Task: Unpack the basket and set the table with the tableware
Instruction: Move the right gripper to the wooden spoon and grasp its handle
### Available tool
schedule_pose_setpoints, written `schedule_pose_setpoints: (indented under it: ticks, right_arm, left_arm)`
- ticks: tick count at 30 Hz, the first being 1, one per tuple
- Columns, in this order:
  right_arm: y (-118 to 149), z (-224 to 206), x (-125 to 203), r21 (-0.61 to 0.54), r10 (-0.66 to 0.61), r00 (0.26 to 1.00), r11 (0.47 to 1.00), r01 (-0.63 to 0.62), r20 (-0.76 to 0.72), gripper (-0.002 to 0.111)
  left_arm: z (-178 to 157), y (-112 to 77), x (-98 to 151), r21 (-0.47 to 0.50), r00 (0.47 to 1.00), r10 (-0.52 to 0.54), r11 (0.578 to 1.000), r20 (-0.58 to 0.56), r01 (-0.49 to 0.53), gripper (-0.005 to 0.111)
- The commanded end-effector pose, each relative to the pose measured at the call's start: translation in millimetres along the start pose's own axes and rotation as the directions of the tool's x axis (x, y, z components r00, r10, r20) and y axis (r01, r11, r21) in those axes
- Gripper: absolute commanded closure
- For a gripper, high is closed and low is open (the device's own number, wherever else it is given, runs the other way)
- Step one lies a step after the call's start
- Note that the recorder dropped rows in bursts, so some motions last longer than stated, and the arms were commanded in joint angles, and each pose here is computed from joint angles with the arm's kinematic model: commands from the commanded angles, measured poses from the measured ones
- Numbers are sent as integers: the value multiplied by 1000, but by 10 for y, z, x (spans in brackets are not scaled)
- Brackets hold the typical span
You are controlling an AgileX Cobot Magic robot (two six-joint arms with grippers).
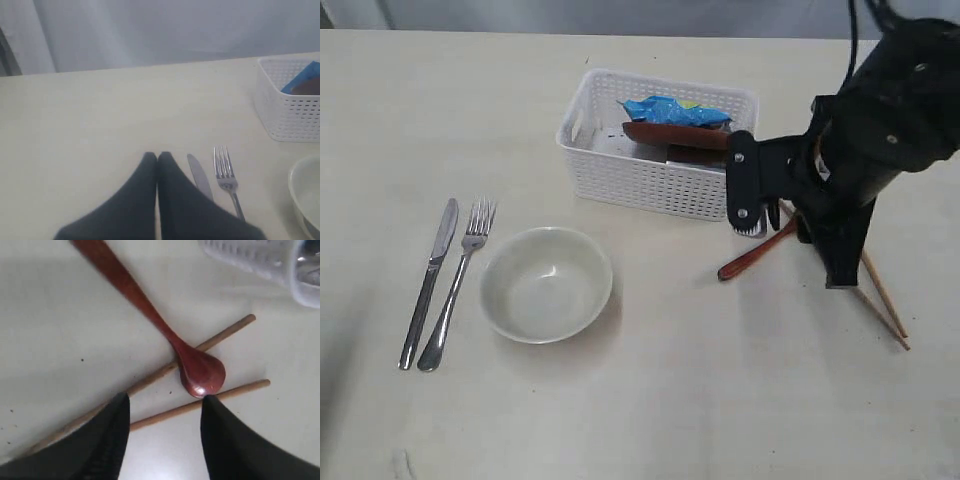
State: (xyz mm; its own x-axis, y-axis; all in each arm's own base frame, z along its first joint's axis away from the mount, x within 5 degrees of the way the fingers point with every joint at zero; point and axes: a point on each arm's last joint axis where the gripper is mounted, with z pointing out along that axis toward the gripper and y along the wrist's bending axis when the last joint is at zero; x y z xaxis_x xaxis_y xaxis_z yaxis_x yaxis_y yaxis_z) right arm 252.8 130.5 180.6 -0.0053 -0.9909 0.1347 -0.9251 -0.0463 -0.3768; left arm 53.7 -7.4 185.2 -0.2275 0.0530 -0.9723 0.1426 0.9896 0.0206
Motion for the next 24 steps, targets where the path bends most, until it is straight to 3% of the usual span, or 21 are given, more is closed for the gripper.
schedule_pose_setpoints:
  ticks: [1,24]
  right_arm:
    - [4,246,6,-20,-126,989,992,124,-84,65]
    - [14,719,-143,8,-301,949,953,303,-92,65]
  left_arm:
    - [0,0,10,-1,1000,-11,1000,1,11,107]
    - [0,0,10,-1,1000,-11,1000,1,11,107]
